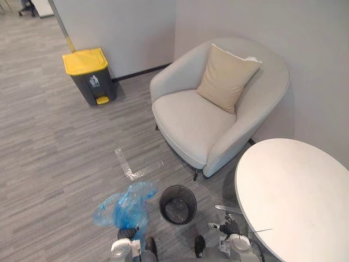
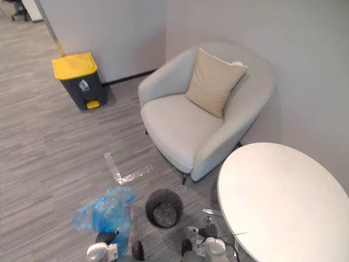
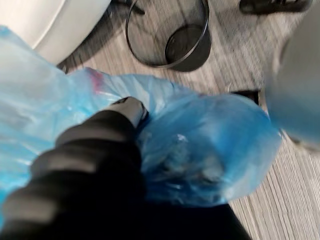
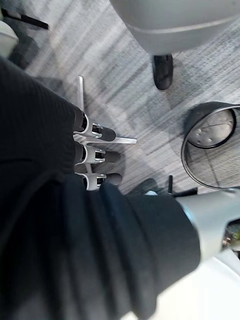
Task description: Gather rubbish on tea table into small bin, then transfer packed bag to large trash can.
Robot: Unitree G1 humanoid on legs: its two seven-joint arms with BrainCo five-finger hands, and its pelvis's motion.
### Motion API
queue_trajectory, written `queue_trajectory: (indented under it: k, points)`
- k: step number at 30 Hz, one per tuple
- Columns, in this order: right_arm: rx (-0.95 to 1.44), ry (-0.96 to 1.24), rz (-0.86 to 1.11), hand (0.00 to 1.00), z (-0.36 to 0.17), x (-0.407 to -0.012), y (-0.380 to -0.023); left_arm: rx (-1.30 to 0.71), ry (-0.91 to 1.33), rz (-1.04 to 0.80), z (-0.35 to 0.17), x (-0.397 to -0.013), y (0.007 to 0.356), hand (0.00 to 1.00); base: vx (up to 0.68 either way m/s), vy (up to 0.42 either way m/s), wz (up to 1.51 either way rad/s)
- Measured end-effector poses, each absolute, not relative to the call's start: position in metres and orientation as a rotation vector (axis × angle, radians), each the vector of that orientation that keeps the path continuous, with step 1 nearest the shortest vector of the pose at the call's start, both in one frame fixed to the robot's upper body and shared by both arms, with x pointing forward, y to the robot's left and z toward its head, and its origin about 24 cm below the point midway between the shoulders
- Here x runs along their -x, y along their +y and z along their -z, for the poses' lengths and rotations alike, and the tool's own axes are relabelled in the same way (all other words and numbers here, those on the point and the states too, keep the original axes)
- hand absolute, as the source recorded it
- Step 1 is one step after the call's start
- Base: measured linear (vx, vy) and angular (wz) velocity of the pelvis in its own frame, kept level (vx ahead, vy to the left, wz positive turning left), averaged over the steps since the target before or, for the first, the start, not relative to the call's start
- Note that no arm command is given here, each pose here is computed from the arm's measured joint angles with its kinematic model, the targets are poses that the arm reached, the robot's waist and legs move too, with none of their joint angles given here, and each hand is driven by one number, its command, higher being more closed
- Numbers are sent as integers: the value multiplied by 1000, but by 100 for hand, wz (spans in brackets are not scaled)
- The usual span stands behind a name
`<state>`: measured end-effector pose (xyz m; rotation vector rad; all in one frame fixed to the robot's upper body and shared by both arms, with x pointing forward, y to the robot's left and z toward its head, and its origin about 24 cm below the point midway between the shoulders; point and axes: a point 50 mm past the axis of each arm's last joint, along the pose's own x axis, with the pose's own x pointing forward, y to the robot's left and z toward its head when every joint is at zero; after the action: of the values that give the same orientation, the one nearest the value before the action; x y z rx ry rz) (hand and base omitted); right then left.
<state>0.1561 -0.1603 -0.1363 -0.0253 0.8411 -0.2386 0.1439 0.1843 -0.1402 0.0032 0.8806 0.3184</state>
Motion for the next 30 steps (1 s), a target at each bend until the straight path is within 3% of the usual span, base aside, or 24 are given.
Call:
queue_trajectory:
  k: [5,11,16,24,30]
  points:
    - [10,849,236,0,137,-154,-155,-9,826,-327,133,-152,189,100,-39,-139,59]
    - [29,791,265,0,128,-176,-164,36,840,-305,135,-149,170,100,-327,-239,21]
    - [41,865,323,0,137,-157,-174,51,846,-283,135,-152,160,100,-338,-94,54]
    - [29,921,382,0,143,-139,-181,0,871,-211,137,-157,152,100,-176,191,76]
    - [10,965,359,0,148,-136,-168,-124,916,-202,142,-145,179,100,-88,165,28]
